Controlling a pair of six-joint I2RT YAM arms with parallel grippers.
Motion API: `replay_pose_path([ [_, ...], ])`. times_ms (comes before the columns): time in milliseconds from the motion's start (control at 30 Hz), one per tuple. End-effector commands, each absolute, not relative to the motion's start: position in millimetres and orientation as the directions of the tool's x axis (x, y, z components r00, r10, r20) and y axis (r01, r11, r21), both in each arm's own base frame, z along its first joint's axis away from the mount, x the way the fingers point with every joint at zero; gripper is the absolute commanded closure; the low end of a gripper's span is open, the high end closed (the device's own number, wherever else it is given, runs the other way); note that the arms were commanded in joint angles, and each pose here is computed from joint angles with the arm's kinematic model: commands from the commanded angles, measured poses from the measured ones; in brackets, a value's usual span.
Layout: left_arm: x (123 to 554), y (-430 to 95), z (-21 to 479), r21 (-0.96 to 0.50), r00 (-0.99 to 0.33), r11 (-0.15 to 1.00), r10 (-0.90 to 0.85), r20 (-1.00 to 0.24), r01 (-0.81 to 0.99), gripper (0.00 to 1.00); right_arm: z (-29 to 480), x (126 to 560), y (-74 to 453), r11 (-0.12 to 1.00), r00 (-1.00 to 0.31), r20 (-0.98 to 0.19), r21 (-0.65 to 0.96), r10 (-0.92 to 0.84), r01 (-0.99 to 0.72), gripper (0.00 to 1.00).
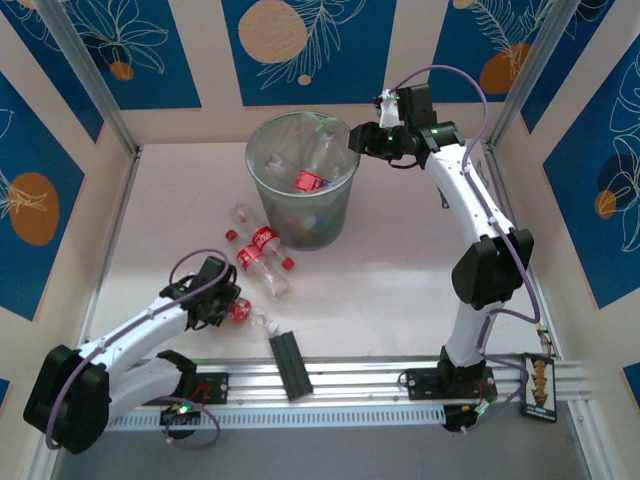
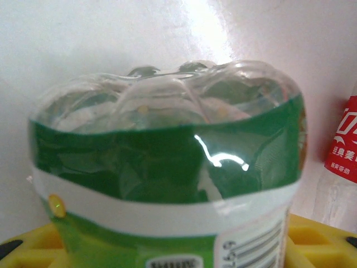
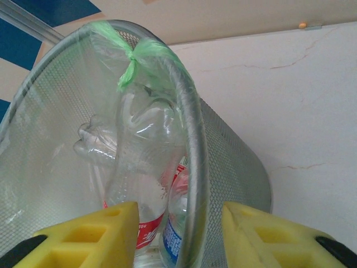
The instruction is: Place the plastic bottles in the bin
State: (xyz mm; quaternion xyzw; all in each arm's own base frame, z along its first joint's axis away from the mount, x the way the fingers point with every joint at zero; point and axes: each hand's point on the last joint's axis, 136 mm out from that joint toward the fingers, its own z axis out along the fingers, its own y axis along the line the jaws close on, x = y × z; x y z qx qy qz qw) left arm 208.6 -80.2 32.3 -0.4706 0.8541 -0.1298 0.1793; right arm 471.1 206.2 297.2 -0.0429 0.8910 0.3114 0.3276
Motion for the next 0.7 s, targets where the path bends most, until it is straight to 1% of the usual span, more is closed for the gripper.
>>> replay_pose_path([
  [0, 213, -79, 43, -0.393, -0.497, 0.544, -0.839, -0.222, -0.742, 0.44, 282, 467, 215, 0.788, -0.816, -0.567, 0.552, 0.114, -0.273, 0.58],
  [67, 216, -77, 49, -0.388, -0.507, 0.564, -0.826, -0.246, -0.729, 0.44, 281, 467, 215, 0.788, -0.818, -0.564, 0.552, 0.113, -0.272, 0.59],
  [167, 219, -72, 59, -0.373, -0.519, 0.592, -0.806, -0.284, -0.715, 0.48, 279, 467, 215, 0.789, -0.82, -0.561, 0.552, 0.113, -0.269, 0.61],
  [300, 227, -61, 82, -0.369, -0.522, 0.625, -0.78, -0.346, -0.688, 0.53, 276, 468, 215, 0.79, -0.824, -0.555, 0.554, 0.113, -0.264, 0.61],
  [400, 232, -51, 100, -0.372, -0.517, 0.634, -0.771, -0.371, -0.678, 0.55, 275, 469, 215, 0.79, -0.825, -0.553, 0.554, 0.114, -0.262, 0.63],
  [533, 242, -31, 135, -0.374, -0.502, 0.66, -0.744, -0.44, -0.651, 0.57, 276, 469, 215, 0.79, -0.823, -0.556, 0.553, 0.113, -0.265, 0.63],
  [667, 259, -18, 178, -0.373, -0.515, 0.719, -0.687, -0.513, -0.587, 0.6, 276, 470, 216, 0.789, -0.823, -0.558, 0.553, 0.112, -0.267, 0.63],
])
